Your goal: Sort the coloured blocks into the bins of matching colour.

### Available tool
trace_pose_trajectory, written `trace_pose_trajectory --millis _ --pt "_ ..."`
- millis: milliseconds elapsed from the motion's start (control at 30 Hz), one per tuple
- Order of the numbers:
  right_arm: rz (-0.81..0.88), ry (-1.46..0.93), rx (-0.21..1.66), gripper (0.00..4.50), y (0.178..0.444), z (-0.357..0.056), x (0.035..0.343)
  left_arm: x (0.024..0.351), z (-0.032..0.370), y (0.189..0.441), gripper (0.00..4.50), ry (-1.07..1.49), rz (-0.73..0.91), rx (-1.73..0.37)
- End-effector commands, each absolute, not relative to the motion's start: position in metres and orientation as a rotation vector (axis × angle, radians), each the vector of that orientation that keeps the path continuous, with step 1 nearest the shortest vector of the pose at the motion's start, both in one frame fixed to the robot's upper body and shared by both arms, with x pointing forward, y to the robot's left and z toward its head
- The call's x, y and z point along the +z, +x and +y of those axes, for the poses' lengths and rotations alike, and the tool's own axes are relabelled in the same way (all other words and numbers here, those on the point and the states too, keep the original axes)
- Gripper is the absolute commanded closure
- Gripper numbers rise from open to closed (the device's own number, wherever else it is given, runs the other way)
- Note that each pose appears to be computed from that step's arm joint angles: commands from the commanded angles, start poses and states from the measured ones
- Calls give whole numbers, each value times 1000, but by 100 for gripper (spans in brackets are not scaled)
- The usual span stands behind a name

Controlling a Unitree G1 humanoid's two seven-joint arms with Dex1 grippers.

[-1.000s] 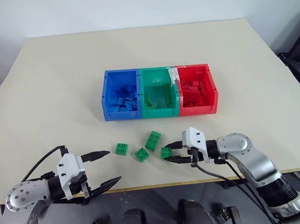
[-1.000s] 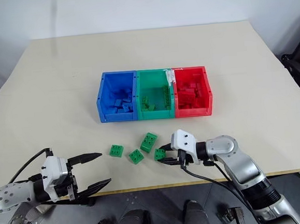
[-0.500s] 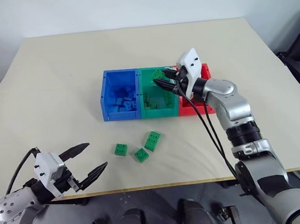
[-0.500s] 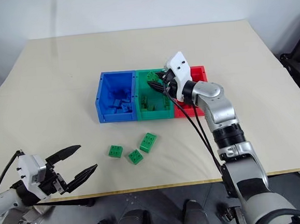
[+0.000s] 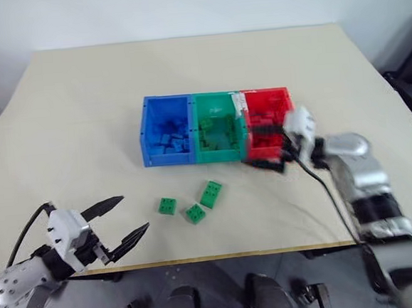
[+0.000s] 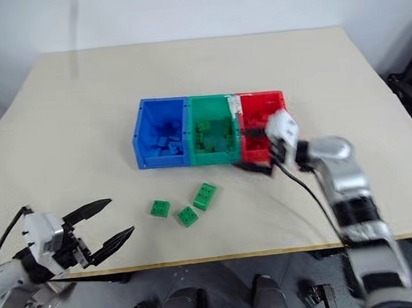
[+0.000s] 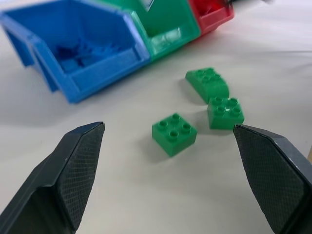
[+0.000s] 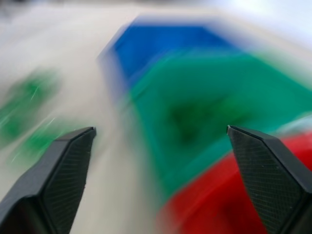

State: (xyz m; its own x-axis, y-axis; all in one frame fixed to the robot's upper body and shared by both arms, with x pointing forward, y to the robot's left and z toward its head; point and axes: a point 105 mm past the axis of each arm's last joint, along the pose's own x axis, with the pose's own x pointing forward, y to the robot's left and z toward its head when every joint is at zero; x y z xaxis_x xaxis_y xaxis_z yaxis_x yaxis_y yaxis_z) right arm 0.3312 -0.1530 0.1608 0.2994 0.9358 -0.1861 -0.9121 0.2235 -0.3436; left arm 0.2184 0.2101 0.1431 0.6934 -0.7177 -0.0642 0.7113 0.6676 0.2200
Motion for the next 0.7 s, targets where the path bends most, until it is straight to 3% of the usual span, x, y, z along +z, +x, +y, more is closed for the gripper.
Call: trace_pose_trajectory --millis 33,200,300,533,700 --pt "-55 -571 1344 2 313 -173 159 145 195 223 0 251 -48 -905" --pt "-2 -583 1375 2 310 -180 145 143 164 240 0 240 -64 -1033" --pt "-9 -571 1451 2 311 -160 146 146 159 244 0 239 -60 -1064" --pt "-22 -575 1634 2 318 -98 165 146 187 238 0 273 -35 -958" --pt "-66 -781 1817 2 313 -47 155 144 210 226 0 281 -12 -835"
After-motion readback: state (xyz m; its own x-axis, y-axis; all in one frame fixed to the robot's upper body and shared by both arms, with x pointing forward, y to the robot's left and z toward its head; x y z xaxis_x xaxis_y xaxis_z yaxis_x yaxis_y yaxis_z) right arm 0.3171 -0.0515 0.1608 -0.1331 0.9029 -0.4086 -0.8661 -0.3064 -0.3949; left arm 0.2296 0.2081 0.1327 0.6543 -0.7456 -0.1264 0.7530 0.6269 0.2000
